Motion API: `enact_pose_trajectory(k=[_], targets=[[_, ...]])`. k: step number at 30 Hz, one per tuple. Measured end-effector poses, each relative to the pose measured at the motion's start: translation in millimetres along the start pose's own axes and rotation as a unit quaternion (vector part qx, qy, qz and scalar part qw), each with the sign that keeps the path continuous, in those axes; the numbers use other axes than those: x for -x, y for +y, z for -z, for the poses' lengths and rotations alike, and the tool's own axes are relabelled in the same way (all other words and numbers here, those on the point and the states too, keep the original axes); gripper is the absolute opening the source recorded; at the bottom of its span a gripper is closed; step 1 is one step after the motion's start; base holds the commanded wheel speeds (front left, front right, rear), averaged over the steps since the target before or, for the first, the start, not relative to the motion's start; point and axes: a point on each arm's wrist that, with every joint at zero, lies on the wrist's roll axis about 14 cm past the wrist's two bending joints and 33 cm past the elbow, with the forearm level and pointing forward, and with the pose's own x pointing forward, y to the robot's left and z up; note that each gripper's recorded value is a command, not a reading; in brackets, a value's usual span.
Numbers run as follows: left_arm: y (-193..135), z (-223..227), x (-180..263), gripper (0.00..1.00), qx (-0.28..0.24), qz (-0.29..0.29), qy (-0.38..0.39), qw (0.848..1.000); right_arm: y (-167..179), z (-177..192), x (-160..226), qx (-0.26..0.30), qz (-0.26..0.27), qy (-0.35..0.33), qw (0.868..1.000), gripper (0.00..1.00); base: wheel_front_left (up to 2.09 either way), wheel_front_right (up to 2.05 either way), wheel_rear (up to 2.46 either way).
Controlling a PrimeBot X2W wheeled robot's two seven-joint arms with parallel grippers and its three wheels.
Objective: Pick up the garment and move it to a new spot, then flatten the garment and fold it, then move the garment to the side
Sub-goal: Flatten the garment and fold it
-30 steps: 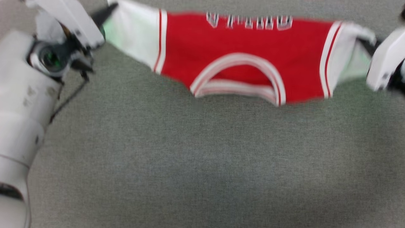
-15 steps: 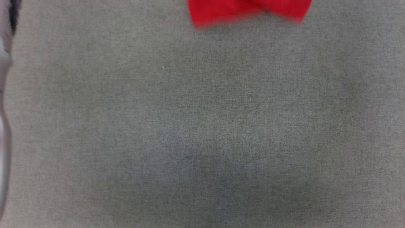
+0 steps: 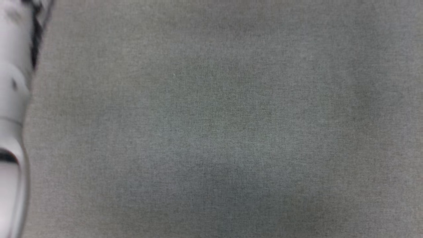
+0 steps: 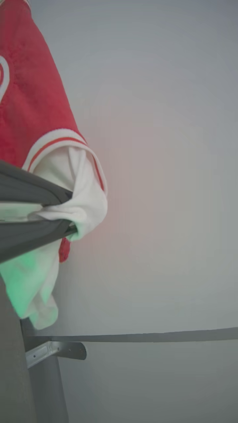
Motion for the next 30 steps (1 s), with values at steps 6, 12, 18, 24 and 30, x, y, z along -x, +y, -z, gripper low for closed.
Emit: enact_pose_trajectory(k=[6, 12, 18, 24, 30], targets=[[62, 45, 45, 0.00, -0.004, -0.071, 0.131, 0.989, -22, 62, 34, -0.006, 0.007, 0.122, 0.992, 0.00, 0.00, 0.00, 0.00], [73, 83, 93, 0.00, 0.002, -0.071, 0.241, 0.968, -51, 93, 91, -0.027, 0.007, 0.192, 0.981, 0.00, 0.00, 0.00, 0.00], [76, 96, 147, 0.00, -0.001, -0.054, 0.294, 0.954, -62, 112, 159, -0.021, -0.003, 0.244, 0.970, 0.00, 0.00, 0.00, 0.00], [70, 92, 203, 0.00, 0.006, -0.039, 0.310, 0.950, -63, 123, 235, -0.016, -0.006, 0.295, 0.955, 0.00, 0.00, 0.00, 0.00], [57, 91, 257, 0.00, 0.021, -0.039, 0.313, 0.949, -62, 117, 288, -0.014, 0.009, 0.309, 0.951, 0.00, 0.00, 0.00, 0.00]])
